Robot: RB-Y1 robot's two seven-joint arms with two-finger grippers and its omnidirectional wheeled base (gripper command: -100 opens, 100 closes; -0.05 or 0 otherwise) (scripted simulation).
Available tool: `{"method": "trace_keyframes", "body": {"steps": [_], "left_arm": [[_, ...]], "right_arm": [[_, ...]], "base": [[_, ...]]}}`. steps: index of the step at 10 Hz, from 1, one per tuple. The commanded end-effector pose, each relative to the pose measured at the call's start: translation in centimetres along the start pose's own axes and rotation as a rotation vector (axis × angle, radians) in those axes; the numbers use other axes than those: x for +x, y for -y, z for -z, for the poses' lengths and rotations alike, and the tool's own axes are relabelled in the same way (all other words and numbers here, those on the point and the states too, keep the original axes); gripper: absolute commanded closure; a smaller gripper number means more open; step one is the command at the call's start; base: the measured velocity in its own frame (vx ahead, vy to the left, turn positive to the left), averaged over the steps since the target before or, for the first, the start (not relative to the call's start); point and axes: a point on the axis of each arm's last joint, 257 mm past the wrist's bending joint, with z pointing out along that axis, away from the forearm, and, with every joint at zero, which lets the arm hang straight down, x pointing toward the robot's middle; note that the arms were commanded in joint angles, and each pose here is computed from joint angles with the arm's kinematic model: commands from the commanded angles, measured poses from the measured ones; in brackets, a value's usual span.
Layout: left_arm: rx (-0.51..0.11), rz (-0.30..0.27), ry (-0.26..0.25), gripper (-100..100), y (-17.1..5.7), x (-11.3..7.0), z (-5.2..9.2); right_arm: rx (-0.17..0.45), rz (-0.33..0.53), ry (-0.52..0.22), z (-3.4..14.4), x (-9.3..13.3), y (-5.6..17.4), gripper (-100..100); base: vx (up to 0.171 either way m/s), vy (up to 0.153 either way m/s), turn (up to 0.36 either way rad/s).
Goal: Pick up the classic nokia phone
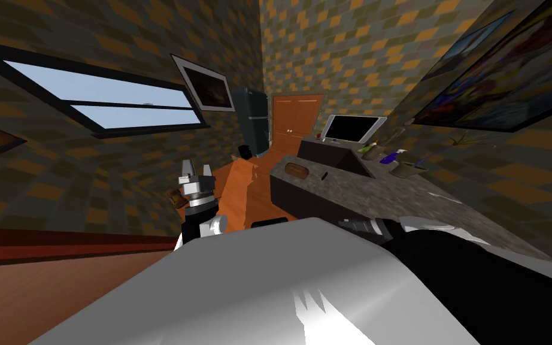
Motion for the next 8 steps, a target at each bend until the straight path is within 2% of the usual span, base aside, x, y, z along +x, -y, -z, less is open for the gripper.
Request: {"method": "trace_keyframes", "body": {"steps": [1,2,4,5,6,7,8], "left_arm": [[0.000,0.000,0.000,0,0.0,0.0,0.0],[0.000,0.000,0.000,0,0.0,0.0,0.0],[0.000,0.000,0.000,0,0.0,0.0,0.0],[0.000,0.000,0.000,0,0.0,0.0,0.0],[0.000,0.000,0.000,0,0.0,0.0,0.0],[0.000,0.000,0.000,0,0.0,0.0,0.0],[0.000,0.000,0.000,0,0.0,0.0,0.0]], "right_arm": [[0.047,0.030,-0.053,1.8,0.5,1.7,-100],[0.051,0.035,-0.056,2.0,0.3,1.8,-100],[0.122,0.081,-0.132,5.1,0.6,4.3,-100],[0.131,0.093,-0.140,5.6,0.2,4.6,-100],[0.162,0.114,-0.173,7.0,0.3,5.6,-100],[0.167,0.120,-0.177,7.3,0.0,5.8,-100],[0.199,0.145,-0.210,8.8,-0.2,6.7,-100]], "base": [[0.042,0.013,0.313],[0.044,-0.002,0.112],[0.083,-0.002,0.278],[0.079,-0.015,0.210],[0.077,-0.022,0.273],[0.054,-0.023,0.126],[0.071,-0.017,0.209]]}}
